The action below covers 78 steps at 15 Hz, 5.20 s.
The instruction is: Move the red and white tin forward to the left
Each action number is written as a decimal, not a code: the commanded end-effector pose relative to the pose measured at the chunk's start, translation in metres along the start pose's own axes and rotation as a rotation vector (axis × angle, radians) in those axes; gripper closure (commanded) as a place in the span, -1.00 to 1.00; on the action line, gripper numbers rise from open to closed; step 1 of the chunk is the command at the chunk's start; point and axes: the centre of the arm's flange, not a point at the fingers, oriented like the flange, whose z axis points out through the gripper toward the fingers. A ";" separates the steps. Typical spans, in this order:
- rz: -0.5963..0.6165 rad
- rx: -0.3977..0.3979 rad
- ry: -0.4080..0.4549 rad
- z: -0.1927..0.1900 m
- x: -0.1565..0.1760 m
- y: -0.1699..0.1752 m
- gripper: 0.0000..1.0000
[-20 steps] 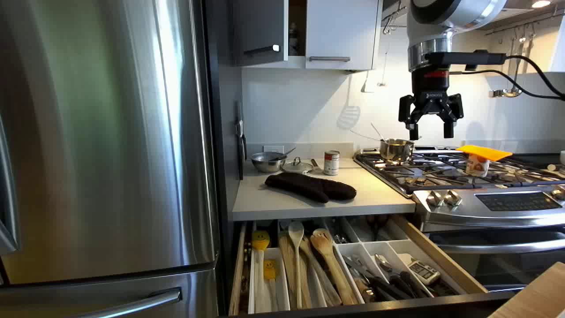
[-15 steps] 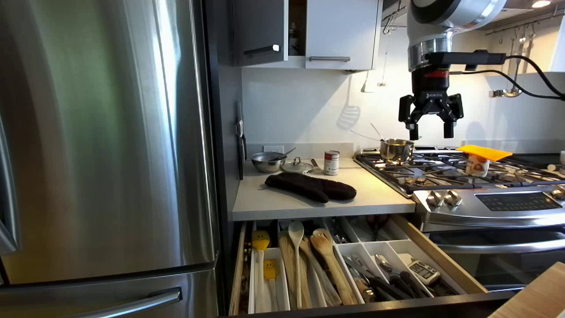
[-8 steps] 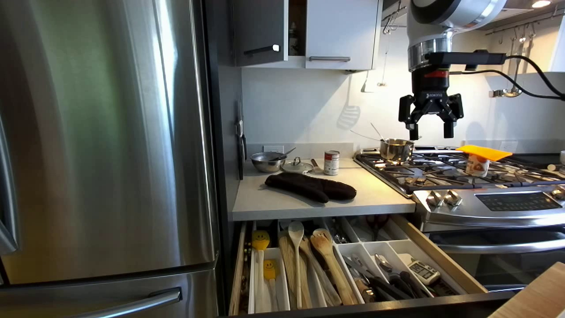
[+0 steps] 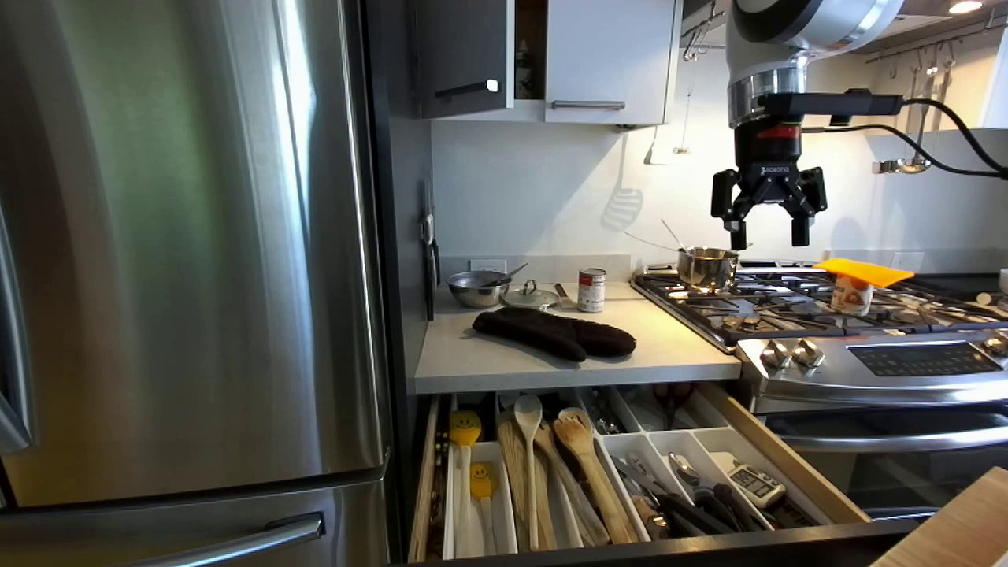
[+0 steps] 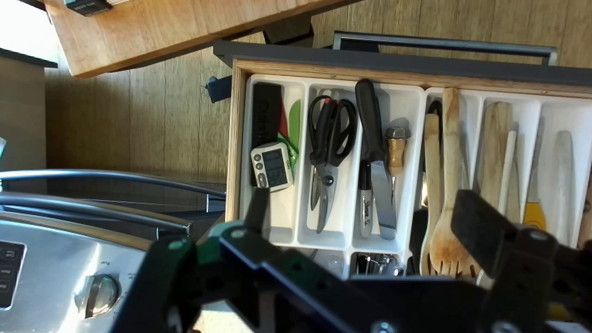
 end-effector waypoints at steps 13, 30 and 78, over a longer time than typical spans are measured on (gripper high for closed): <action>-0.087 0.129 0.372 -0.010 0.116 -0.040 -1.00; -0.106 0.108 0.541 0.014 0.197 -0.036 -1.00; 0.327 -0.038 0.816 0.101 0.529 -0.046 -1.00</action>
